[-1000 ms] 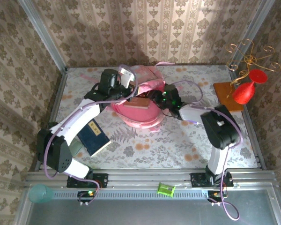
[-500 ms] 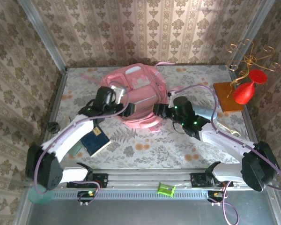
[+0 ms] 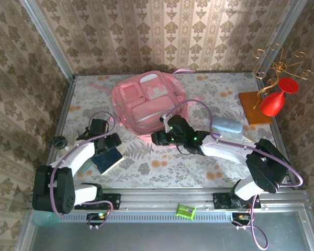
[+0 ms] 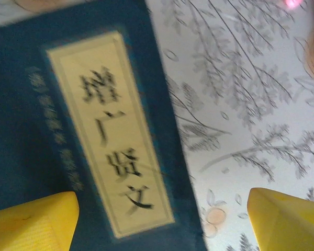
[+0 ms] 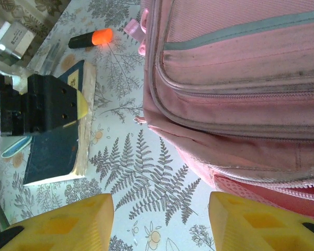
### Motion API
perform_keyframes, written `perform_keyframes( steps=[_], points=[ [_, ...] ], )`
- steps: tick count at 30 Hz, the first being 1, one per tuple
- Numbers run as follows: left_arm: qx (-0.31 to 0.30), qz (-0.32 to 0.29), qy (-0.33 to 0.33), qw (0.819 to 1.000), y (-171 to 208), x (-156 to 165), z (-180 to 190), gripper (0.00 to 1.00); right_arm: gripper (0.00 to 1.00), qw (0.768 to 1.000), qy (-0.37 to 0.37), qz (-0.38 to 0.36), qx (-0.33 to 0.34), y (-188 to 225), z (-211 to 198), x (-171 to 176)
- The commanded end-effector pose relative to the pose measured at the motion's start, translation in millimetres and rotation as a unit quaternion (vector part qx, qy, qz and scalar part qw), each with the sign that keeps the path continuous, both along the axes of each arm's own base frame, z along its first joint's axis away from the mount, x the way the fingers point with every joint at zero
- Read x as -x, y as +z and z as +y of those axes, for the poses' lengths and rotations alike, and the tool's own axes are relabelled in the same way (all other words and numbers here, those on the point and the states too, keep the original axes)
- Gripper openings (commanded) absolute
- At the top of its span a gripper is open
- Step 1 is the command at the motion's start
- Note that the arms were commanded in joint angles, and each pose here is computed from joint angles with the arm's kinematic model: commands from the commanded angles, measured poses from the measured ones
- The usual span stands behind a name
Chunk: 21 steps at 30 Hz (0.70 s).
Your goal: Pack the student bag
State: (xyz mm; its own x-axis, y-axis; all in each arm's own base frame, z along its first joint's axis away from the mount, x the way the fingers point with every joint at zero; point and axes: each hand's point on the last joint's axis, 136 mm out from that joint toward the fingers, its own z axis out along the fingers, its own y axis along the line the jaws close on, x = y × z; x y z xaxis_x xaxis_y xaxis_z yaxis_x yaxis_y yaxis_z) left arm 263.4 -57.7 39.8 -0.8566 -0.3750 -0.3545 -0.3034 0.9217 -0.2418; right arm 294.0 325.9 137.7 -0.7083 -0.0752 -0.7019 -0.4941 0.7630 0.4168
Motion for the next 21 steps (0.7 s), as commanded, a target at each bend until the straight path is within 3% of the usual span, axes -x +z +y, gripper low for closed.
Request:
perform_keyframes(
  steps=[1, 7, 13, 16, 19, 21],
  points=[
    [0.033, 0.001, 0.001, 0.999, -4.3, 10.0, -19.0, 0.83, 0.53, 1.0, -0.013, -0.018, 0.001, 11.2, -8.9, -4.4],
    [0.086, -0.007, -0.05, 0.995, -4.2, 23.3, -73.2, 0.8, 0.53, 0.999, -0.047, 0.0, 0.005, 4.5, -33.3, -7.1],
    [0.133, -0.041, -0.17, 0.976, 19.0, 18.1, -151.5, 0.79, 0.54, 0.997, -0.078, 0.009, -0.002, 4.7, -55.2, -2.0],
    [0.1, -0.086, -0.169, 0.977, 46.3, 8.9, -137.3, 0.83, 0.55, 0.998, -0.056, 0.03, -0.018, -1.5, -47.1, 7.0],
    [0.036, -0.125, -0.117, 0.985, 67.8, 12.5, -89.6, 0.86, 0.56, 0.998, -0.009, 0.052, -0.019, -10.7, -24.3, 17.1],
    [0.005, -0.12, -0.065, 0.991, 63.6, 21.7, -52.3, 0.87, 0.58, 0.998, 0.012, 0.059, -0.012, -14.3, -6.5, 20.2]
  ],
)
